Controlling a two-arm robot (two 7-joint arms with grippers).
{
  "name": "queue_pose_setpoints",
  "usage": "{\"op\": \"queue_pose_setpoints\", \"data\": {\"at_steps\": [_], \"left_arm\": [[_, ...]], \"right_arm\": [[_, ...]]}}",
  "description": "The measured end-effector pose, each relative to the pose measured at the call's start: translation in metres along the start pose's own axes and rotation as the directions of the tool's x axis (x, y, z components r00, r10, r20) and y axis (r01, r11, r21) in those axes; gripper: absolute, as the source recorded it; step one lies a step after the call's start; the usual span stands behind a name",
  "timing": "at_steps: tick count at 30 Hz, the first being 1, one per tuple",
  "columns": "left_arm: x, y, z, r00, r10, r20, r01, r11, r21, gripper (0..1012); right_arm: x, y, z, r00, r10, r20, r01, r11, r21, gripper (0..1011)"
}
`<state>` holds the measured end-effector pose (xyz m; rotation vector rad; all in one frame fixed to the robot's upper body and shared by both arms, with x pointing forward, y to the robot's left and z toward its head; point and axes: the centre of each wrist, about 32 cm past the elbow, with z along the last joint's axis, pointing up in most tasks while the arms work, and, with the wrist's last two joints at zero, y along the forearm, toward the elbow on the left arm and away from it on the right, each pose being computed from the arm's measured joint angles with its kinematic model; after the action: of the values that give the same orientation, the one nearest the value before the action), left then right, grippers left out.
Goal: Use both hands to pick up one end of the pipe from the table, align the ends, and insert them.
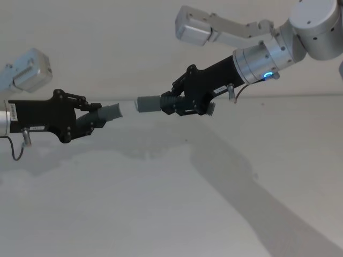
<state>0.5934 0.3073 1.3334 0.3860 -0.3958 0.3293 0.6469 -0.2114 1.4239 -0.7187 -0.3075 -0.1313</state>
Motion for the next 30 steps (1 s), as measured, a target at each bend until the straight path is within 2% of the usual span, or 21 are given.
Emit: {"op": "queue_pose_setpoints", "data": {"at_steps": [30], "left_arm": [[0.0001, 0.0001, -0.0001, 1.0, 0.0, 0.0, 0.0, 1.0, 0.0, 323]], "right_arm": [[-0.001, 0.005, 0.01, 1.0, 0.02, 0.008, -0.02, 0.999, -0.029, 258]]}}
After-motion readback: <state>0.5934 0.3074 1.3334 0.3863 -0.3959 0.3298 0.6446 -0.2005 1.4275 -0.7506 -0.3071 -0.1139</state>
